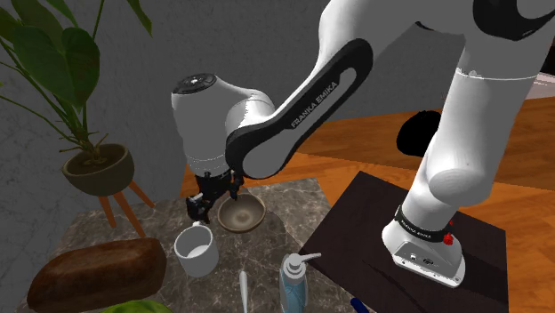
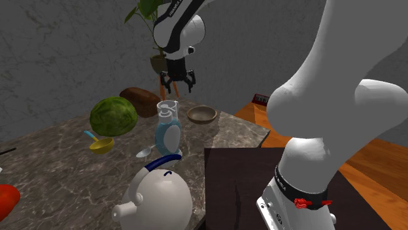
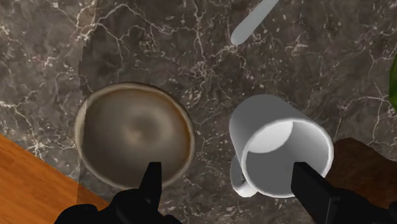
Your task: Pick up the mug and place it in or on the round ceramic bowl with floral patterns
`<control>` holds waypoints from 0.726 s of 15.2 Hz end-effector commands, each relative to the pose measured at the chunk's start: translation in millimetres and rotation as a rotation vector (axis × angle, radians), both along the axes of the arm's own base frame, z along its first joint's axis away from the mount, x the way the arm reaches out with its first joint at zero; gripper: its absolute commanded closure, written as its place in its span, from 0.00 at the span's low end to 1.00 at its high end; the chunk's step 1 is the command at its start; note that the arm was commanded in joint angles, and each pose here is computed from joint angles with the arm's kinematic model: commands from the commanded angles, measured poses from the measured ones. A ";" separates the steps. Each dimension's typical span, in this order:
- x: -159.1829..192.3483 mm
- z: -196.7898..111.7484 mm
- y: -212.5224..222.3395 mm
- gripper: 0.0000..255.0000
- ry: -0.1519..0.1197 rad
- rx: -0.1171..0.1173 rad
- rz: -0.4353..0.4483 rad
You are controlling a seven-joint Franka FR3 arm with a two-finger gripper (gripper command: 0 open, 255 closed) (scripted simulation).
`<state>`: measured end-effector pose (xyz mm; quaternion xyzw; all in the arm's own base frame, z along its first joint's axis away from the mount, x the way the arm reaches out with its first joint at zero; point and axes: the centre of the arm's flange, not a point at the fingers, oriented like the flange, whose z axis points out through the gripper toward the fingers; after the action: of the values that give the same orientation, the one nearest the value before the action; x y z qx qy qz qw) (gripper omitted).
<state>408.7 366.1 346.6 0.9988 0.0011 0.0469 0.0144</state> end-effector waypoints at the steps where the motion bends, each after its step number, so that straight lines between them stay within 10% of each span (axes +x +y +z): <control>1: 4.7 -13.1 23.6 0.00 -0.003 0.004 -0.006; 11: 34.7 -74.7 122.6 0.00 -0.012 0.018 -0.028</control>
<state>440.8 480.3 276.4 0.9986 -0.0122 0.0520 0.0061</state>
